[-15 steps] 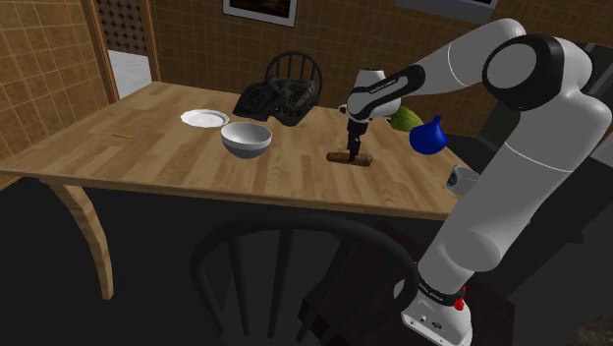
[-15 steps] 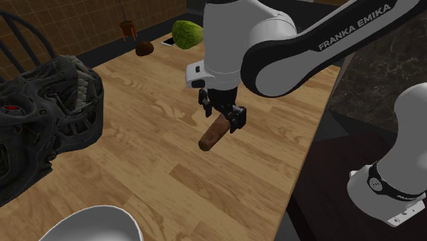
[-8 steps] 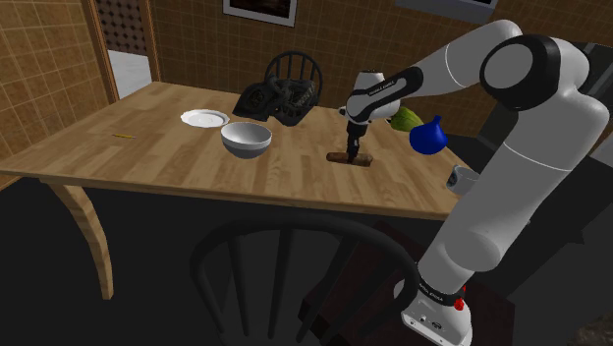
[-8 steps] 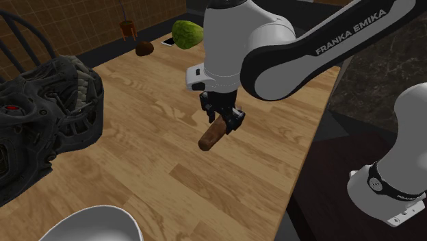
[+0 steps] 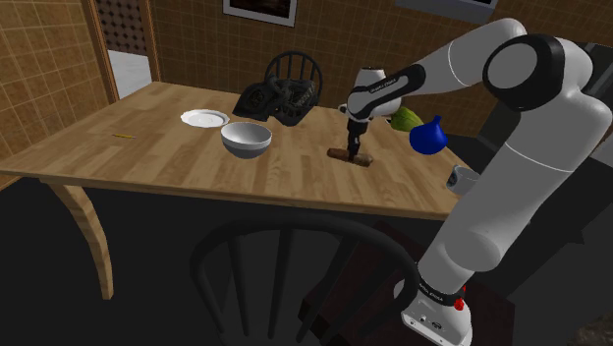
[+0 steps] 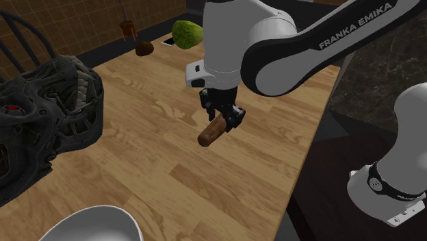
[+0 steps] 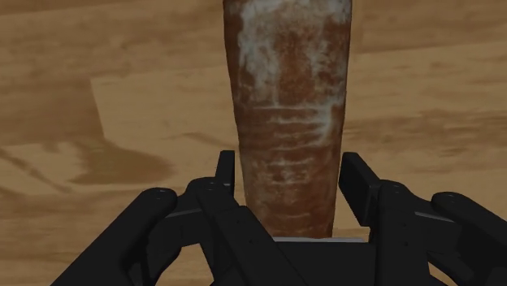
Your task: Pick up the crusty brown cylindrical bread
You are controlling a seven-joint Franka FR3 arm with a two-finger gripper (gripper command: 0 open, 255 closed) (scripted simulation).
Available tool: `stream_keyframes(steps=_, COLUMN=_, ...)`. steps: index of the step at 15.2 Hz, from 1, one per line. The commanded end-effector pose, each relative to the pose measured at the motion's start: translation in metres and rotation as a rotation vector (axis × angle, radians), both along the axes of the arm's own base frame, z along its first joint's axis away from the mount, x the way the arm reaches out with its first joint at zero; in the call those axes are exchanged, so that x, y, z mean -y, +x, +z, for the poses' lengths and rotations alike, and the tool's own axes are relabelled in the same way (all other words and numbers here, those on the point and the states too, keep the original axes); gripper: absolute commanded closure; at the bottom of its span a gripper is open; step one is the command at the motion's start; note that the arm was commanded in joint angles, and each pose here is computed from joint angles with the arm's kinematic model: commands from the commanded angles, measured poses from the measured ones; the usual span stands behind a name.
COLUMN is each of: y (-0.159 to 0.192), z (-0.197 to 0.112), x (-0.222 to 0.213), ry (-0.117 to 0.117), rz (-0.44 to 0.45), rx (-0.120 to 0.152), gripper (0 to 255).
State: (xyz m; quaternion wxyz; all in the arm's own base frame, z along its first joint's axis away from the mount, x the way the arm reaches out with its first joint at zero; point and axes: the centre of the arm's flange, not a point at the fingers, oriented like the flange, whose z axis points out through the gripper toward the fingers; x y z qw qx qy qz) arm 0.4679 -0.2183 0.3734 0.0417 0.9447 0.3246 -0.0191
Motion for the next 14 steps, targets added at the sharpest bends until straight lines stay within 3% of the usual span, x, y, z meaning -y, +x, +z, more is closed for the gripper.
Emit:
stream_keyframes(steps=1, y=0.0, z=0.01, x=0.0, ry=0.0, rz=0.0, rx=0.0, gripper=255)
stream_keyframes(steps=14, y=0.0, z=0.069, x=0.0, ry=0.0, rz=0.0, rx=0.0, gripper=255)
